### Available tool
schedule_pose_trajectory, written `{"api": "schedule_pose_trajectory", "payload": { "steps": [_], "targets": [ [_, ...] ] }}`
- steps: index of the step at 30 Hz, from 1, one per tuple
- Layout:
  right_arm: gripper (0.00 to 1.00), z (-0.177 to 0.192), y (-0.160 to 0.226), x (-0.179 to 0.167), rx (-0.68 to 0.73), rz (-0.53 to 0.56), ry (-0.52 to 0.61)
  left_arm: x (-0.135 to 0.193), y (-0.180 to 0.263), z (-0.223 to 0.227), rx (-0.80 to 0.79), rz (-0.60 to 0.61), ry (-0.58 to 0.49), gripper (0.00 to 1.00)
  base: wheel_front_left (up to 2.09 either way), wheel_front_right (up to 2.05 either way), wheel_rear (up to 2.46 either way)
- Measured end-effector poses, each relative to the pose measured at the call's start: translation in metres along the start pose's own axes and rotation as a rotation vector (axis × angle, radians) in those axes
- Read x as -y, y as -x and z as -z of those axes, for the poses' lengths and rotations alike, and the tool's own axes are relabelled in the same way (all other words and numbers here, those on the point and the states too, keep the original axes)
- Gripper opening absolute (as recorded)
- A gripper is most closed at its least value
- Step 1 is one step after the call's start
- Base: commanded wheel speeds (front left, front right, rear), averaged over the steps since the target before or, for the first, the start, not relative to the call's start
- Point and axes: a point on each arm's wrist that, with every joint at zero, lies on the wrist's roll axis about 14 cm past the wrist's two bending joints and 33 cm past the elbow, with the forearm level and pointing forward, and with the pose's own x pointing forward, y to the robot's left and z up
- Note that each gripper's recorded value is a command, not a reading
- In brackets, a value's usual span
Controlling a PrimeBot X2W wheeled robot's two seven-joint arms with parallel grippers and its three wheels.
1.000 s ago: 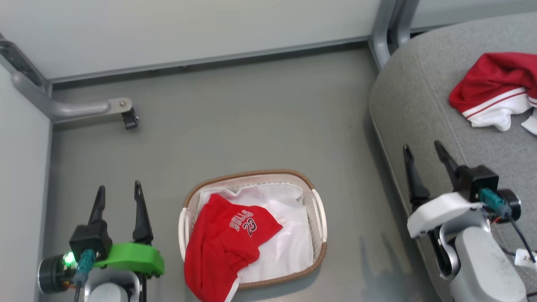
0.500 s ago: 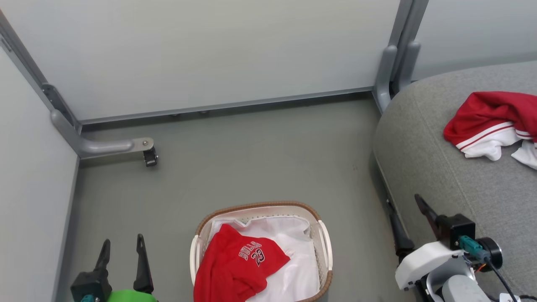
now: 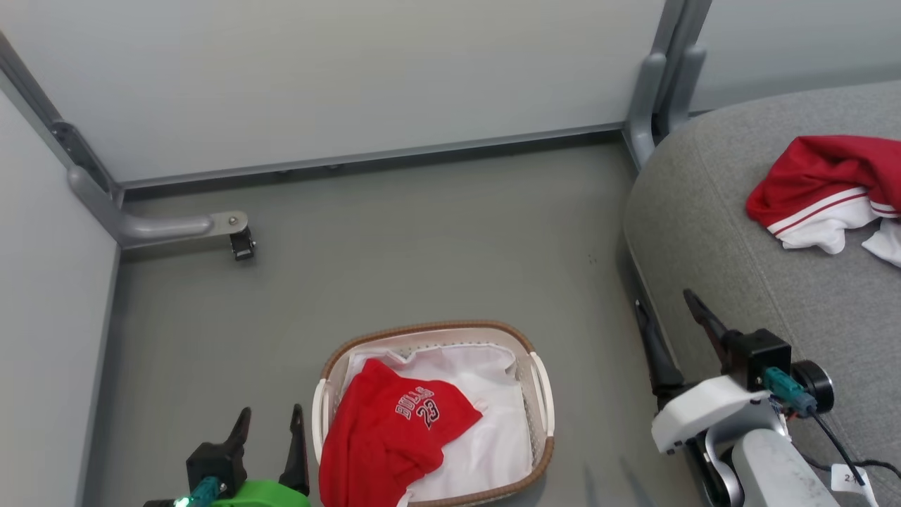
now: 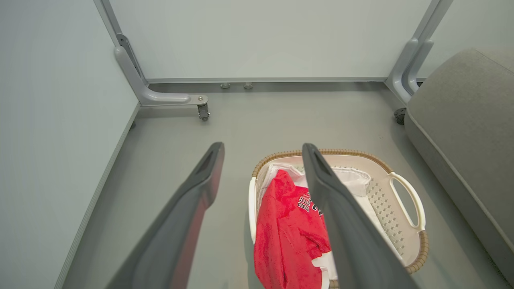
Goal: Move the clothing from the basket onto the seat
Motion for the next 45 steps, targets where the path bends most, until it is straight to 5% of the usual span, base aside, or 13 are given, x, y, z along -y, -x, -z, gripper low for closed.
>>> {"api": "schedule_pose_trajectory", "payload": {
  "steps": [15,27,45],
  "targets": [
    [1.0,-0.004,-0.074,0.006,0.056,-0.027,0.005,0.037,-0.093,0.051,-0.218,0.145,-0.098,1.0,0.0,0.0,0.0],
    [1.0,0.053,-0.108,0.012,-0.037,-0.04,-0.016,0.026,-0.135,0.141,-0.523,0.192,-0.249,1.0,0.0,0.0,0.0],
    [1.0,0.124,-0.122,0.028,-0.157,-0.02,-0.069,0.058,-0.155,0.23,-0.776,0.465,-0.473,1.0,0.0,0.0,0.0]
  ]
}}
